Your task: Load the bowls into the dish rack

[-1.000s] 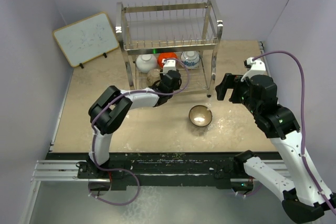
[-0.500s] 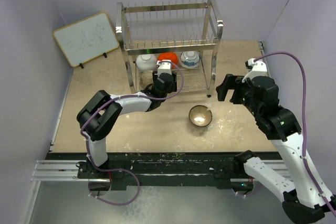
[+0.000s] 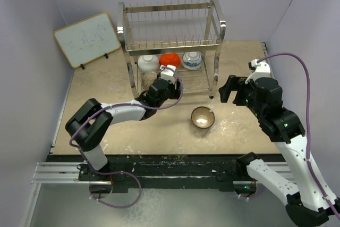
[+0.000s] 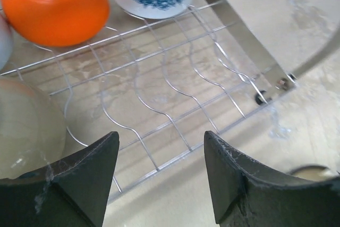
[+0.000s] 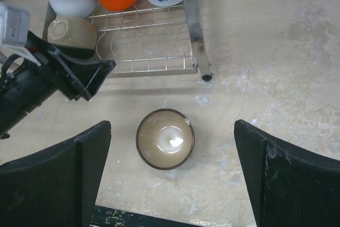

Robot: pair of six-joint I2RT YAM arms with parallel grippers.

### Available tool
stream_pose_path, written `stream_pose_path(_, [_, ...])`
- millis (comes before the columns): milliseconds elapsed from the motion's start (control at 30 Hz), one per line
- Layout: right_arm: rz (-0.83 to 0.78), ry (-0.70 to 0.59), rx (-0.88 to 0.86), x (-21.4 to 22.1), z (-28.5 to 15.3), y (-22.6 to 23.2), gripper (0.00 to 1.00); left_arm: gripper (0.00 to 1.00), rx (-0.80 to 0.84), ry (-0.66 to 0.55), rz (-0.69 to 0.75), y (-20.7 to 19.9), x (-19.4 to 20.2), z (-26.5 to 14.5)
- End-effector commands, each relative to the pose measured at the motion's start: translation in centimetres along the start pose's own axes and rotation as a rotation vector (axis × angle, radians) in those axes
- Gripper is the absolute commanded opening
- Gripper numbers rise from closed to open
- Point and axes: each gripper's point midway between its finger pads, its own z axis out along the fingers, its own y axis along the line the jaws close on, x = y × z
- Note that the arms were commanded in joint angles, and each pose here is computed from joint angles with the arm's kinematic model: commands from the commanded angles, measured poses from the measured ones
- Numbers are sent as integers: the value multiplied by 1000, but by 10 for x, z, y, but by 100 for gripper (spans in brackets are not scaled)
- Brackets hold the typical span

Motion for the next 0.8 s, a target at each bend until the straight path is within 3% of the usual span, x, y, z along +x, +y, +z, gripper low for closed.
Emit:
stream_pose_path(0, [-2,-33,19,-8,-2,-4,99,68,184,-107,48,-45,-26,-32])
stream_pose_path(200, [1,-40,24,-11,-6,-5,99,72,344,-159,198,-92,-26,-80])
stream_pose_path(433, [4,-47,29,-14,-10,-6,99,70,521,-147,312,-129,-8,-129])
stream_pose_path(767, [11,-80,33,-30,-23,-6,99,63,738,-36,457,-181,25,-146])
